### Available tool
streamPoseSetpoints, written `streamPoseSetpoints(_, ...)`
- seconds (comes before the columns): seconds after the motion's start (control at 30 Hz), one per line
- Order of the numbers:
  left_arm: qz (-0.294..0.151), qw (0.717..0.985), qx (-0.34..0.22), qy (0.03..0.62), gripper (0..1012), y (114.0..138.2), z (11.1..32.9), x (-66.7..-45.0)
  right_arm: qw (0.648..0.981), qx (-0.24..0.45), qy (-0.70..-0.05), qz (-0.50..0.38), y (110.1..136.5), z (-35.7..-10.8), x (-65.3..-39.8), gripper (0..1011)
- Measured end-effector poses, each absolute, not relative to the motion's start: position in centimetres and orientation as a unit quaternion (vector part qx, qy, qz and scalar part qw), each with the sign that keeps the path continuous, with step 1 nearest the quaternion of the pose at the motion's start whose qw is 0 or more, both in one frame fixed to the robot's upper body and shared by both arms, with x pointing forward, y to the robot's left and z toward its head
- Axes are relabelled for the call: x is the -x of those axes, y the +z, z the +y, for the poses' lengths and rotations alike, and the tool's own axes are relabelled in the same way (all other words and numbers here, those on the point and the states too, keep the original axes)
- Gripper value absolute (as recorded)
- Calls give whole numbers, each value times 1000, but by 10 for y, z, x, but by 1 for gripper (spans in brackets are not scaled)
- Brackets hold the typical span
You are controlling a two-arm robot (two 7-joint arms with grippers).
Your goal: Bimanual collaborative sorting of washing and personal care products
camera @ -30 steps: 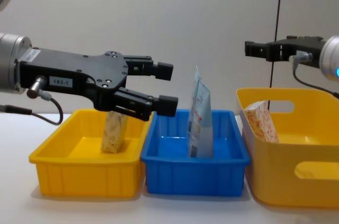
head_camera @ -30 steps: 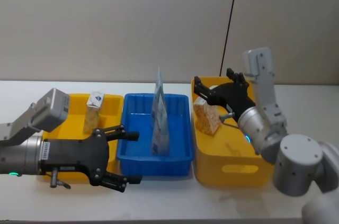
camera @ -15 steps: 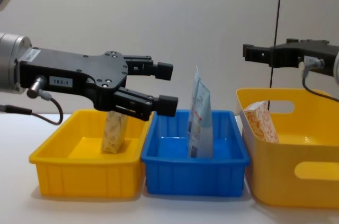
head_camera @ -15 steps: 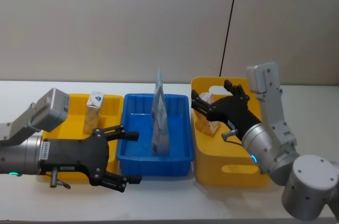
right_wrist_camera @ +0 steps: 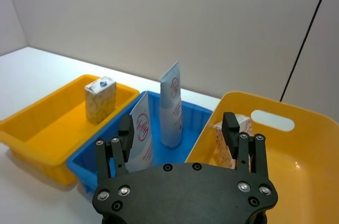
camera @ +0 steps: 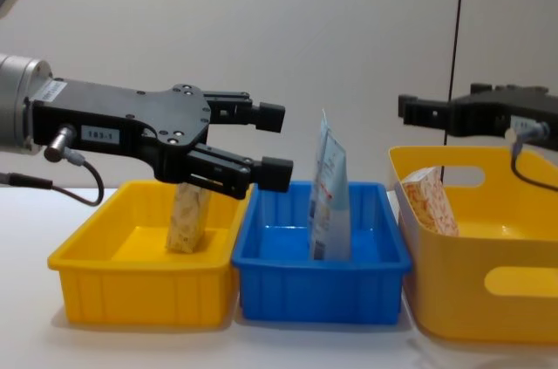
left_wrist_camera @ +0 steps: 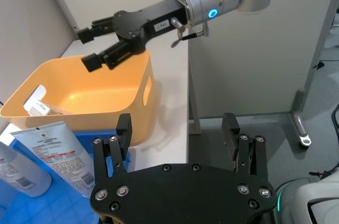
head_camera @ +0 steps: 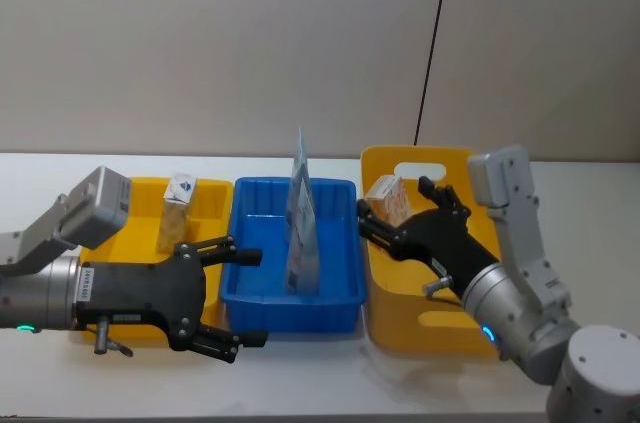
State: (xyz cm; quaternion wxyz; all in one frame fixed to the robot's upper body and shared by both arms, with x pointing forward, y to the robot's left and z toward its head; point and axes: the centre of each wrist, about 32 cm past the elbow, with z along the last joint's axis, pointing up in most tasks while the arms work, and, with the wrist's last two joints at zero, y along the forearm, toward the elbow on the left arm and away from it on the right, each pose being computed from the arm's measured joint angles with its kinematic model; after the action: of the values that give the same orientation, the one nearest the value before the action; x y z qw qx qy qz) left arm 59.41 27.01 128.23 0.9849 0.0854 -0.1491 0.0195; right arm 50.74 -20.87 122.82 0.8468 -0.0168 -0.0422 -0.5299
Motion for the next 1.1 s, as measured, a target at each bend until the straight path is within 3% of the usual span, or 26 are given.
streamPoseSetpoints(0.47, -149, 985, -85, 20, 1001, 1282, 270, -594, 855, 40, -516, -42, 1210, -203, -502, 1004)
streamPoseSetpoints(1.1, -149, 985, -85, 19, 1001, 1282, 270, -594, 860, 52, -505, -53, 1186, -174, -518, 1004)
